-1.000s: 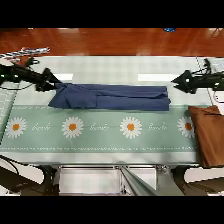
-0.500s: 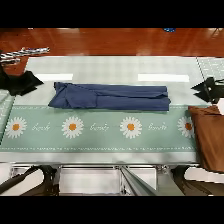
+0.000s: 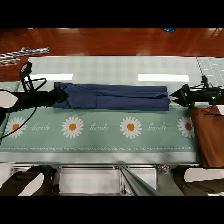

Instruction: Fold the shirts.

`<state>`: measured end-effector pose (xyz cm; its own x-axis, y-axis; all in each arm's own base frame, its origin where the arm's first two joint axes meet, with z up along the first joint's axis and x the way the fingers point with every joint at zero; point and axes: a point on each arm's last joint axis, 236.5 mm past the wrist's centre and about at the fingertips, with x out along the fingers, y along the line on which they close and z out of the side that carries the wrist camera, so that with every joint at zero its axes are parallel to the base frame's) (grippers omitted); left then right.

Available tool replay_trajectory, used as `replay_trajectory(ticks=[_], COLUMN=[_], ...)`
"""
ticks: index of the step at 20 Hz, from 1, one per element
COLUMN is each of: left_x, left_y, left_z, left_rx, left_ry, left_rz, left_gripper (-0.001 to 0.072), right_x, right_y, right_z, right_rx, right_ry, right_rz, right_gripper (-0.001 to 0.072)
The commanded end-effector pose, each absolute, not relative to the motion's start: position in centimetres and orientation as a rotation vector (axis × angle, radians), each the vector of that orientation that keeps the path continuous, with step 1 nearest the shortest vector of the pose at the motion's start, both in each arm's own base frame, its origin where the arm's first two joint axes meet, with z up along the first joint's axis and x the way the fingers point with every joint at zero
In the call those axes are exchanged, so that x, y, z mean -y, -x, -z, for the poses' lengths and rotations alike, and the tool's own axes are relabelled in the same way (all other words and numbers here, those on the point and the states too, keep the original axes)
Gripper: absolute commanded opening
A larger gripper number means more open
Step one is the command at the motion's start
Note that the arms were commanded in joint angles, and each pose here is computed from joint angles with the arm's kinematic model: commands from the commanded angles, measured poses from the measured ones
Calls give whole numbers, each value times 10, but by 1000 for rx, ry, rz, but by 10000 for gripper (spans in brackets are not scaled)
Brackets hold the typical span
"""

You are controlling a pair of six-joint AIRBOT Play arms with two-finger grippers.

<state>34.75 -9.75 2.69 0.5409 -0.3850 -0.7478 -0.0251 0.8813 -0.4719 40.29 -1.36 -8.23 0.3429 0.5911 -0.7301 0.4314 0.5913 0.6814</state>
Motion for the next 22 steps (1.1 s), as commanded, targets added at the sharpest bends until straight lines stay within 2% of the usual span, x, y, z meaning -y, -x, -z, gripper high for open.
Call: replay_trajectory(ticks=[1,7,8,9,10,14,15,16,17,20,22], left_x=[106,106,106,106,106,107,109,111,115,152,196], left_y=[-347,-347,-347,-347,-347,-347,-347,-347,-350,-368,-373], left_z=[-28,-28,-27,-27,-27,-28,-29,-30,-33,-51,-46], left_rx=[-968,-973,-974,-974,-974,-974,-973,-971,-955,-873,-915], left_ry=[466,489,489,489,489,496,505,515,518,544,500], left_rz=[237,224,224,224,224,227,230,236,250,328,415], left_gripper=[505,505,505,505,505,500,406,173,28,23,23], right_x=[-18,-57,-61,-63,-65,-54,-47,-39,-31,-20,-25], right_y=[-408,-430,-431,-430,-429,-424,-420,-414,-405,-371,-349], right_z=[93,108,109,108,105,73,61,48,35,0,-25], right_rx=[-1312,-1284,-1287,-1287,-1285,-1248,-1234,-1227,-1223,-1227,-1200], right_ry=[-1011,-1055,-1047,-1043,-1034,-967,-932,-884,-829,-667,-611], right_rz=[-175,-184,-188,-197,-221,-274,-278,-281,-282,-285,-298], right_gripper=[418,401,293,100,25,25,25,24,24,25,25])
